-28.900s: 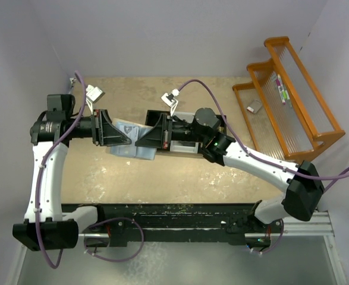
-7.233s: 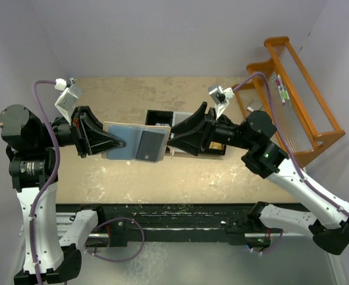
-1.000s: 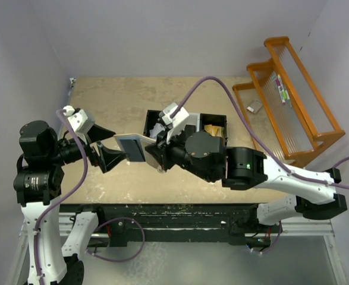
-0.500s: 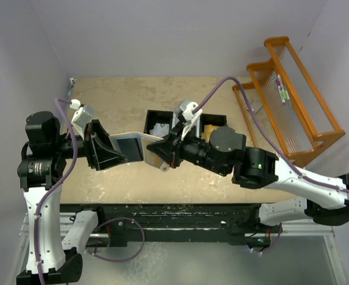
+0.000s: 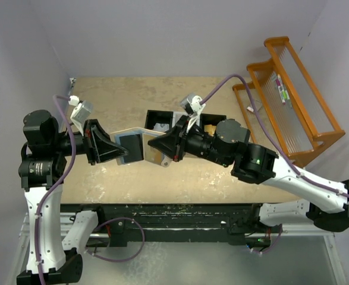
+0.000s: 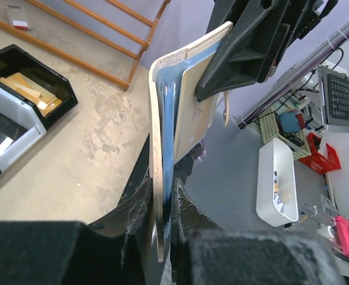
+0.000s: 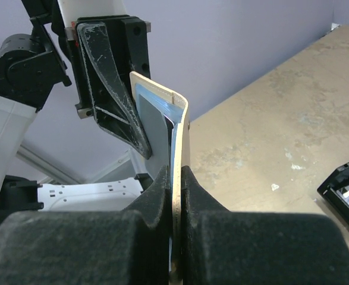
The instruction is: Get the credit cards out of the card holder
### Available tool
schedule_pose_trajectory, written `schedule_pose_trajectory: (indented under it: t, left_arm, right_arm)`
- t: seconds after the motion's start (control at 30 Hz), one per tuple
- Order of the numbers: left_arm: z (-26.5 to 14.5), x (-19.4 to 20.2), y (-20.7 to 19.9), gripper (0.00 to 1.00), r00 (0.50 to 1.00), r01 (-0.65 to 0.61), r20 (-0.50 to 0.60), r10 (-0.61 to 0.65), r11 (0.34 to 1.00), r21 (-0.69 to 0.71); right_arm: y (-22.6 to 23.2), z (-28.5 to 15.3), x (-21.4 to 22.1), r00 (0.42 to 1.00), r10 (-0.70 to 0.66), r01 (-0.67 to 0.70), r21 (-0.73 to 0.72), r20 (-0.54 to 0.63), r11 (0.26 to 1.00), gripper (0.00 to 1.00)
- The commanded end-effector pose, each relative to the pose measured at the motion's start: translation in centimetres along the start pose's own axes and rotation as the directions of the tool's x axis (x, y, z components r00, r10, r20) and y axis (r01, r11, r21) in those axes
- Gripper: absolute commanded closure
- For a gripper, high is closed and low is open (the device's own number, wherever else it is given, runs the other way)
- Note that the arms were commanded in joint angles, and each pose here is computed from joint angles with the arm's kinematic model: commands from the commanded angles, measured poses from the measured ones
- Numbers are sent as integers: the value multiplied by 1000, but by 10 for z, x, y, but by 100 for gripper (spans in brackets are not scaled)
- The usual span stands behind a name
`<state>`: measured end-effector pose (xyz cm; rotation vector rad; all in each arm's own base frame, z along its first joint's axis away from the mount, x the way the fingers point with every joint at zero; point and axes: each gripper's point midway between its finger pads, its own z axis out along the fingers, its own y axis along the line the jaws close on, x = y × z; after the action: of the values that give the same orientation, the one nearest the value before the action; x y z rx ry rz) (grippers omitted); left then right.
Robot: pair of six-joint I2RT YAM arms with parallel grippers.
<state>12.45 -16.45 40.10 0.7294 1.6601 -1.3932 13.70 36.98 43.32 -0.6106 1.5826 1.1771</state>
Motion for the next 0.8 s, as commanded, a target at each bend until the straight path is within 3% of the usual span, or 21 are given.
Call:
schedule_pose_trajectory:
  t: [0.0,0.1,0.23,0.37,0.5,0.63,0.77]
  left_arm:
    - [1,-5,-5,89,1000,22,-5,-22,999,46]
    - [0,-7,-7,95,999,36,-7,-36,998,57]
    - [0,-11,-9,98,998,68,-10,-67,996,62]
    - [2,-13,1,100,992,123,-9,-123,992,40]
    - [4,-10,24,100,983,182,-15,-183,983,-24]
    - [3,-7,52,100,986,165,-8,-168,974,-157]
    - [1,-3,69,100,985,165,-8,-172,959,-231]
  right_arm:
    - [11,-5,-17,998,43,-38,-103,49,994,91]
    - [-9,-4,-13,997,74,-71,-114,24,991,48]
    - [-35,-6,-15,995,103,-104,-135,-13,985,26]
    - [-59,-6,-23,994,105,-106,-43,-29,993,21]
    - [-70,-21,-50,996,82,-84,56,47,995,21]
    - [-56,-33,-79,987,61,-64,16,147,998,20]
    - [-34,-22,-66,988,125,-113,-123,93,986,22]
